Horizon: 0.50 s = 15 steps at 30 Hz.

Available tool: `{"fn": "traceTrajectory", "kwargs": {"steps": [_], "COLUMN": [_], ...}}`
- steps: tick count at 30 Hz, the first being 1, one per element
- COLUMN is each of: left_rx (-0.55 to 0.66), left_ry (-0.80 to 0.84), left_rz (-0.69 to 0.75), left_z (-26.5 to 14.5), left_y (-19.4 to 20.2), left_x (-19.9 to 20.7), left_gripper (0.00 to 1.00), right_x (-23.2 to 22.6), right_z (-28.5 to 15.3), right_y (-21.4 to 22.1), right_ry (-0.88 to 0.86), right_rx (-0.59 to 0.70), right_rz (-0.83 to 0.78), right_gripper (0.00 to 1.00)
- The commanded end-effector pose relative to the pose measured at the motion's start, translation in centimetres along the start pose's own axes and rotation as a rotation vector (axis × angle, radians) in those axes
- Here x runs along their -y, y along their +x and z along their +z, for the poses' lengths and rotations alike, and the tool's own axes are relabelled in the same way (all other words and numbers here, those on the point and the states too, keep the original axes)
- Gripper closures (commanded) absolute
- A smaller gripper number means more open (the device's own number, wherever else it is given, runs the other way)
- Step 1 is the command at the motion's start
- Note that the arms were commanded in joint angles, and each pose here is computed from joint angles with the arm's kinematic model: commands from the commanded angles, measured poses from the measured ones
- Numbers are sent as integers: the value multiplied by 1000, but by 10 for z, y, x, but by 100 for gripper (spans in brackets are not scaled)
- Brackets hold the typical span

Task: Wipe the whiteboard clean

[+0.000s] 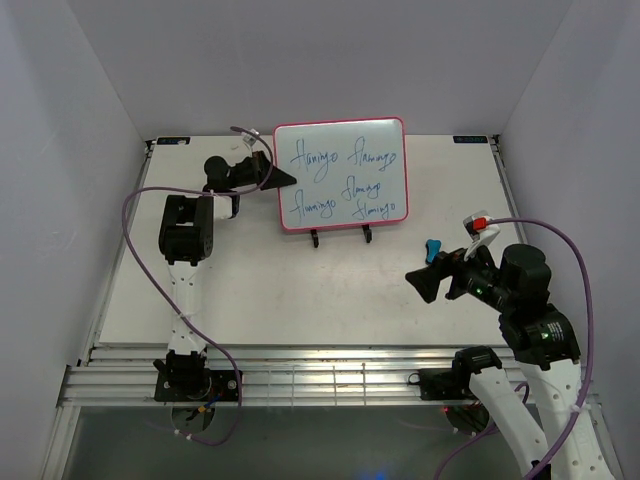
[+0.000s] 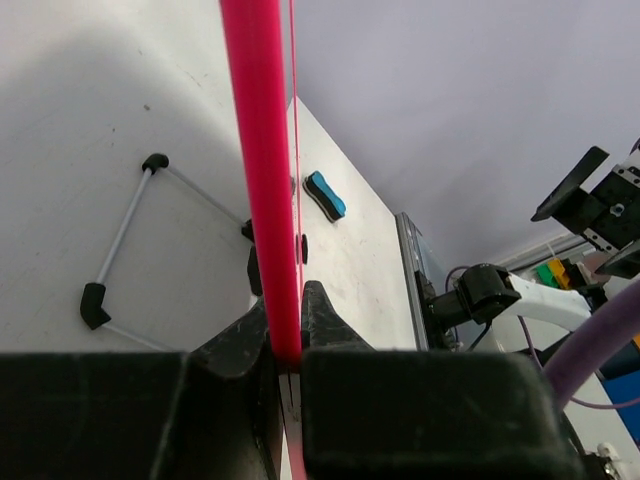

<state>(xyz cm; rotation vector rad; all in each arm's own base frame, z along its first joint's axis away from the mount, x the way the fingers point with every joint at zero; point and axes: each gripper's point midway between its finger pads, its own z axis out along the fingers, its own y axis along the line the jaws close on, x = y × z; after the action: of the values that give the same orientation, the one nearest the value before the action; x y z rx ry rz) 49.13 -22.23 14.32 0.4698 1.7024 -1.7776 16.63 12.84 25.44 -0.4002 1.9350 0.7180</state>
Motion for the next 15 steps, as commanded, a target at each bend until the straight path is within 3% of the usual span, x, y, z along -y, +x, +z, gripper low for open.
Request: {"fn": "traceTrajectory", "kwargs": {"steps": [1,5,9,10,11,13,14,15], "left_rx": [152,200,236,254,270,295,307,324], "left_ry": [52,76,81,55,54,-8,-26,-51], "left_rz": [267,312,326,286,350,297,324,307], "left_z": [19,24,26,23,21,15,11,7], "left_y": [-76,-97,-111,-107,-113,-101,-104,-102], "left_x": [82,110,143,140,167,166,191,196], "left_gripper": [100,100,100,100,100,100,100,100], "right_x": [12,30,77,82,89,101,105,124], "right_z": [11,24,25,25,24,29,30,34], "right_y": [-1,12,16,13,9,4,-5,-2], "right_ry": [45,116,383,413,455,502,523,603], "right_rx": [-3,-39,-26,-16,-10,-22,-18,-64], "right_rz": [26,95,186,193,197,177,155,146], "right_gripper": [2,6,10,10,10,10,10,10]}}
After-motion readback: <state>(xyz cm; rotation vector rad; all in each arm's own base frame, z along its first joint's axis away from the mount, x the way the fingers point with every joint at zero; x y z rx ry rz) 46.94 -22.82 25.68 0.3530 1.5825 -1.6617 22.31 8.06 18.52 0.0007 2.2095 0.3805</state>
